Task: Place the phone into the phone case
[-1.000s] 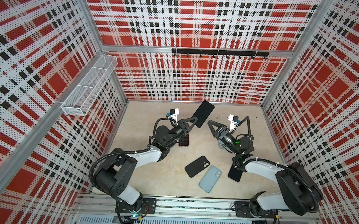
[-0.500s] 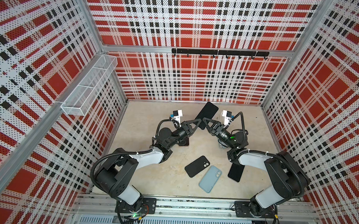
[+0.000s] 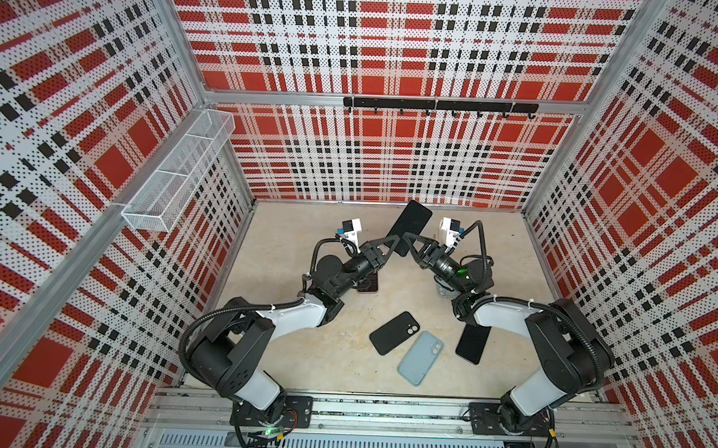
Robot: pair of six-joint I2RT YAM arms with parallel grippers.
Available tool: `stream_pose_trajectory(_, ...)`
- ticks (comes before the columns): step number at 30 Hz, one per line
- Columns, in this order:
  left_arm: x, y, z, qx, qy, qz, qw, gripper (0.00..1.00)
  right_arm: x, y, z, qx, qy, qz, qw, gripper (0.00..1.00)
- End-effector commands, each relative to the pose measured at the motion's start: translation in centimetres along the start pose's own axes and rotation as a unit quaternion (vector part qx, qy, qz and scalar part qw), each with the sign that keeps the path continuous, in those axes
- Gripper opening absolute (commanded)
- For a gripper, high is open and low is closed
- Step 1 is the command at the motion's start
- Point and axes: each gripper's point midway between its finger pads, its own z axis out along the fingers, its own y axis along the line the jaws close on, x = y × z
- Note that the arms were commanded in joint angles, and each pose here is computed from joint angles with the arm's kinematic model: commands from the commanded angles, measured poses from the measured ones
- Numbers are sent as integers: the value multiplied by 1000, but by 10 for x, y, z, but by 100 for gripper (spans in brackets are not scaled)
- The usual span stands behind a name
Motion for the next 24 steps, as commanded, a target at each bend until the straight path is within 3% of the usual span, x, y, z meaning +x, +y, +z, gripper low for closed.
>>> stream_pose_trajectory(1,-2,-22,-1,13,-2,18,1000,34,-15,21,-12,-30,-31,-31,999,0)
stream_pose_trajectory(3,-1,-22,0,-3,1,33,999,50,-24,19,-23,-21,-44,-29,998,0)
stream_pose_trajectory(6,4,-28,-1,-31,12,70,997,63,-43,17,-44,-5,-67,-33,997,0)
stream_pose_trajectory(10,12,-27,-5,-106,30,130,985,70,-63,12,-70,42,-80,-43,995,0)
stream_pose_trajectory(14,20,-5,-15,-234,59,187,952,70,-74,-5,-102,146,-76,-71,984,0)
stream_pose_trajectory(16,24,13,-20,-300,80,205,928,70,-76,-13,-121,223,-70,-96,968,0)
stream_pose_trajectory(19,33,39,-23,-361,115,206,902,70,-75,-17,-153,342,-57,-153,925,0)
stream_pose_trajectory(21,43,56,-21,-387,147,199,888,69,-74,-11,-171,390,-51,-182,901,0)
stream_pose_trajectory(24,65,78,-24,-417,194,189,867,68,-65,-8,-189,425,-36,-190,884,0)
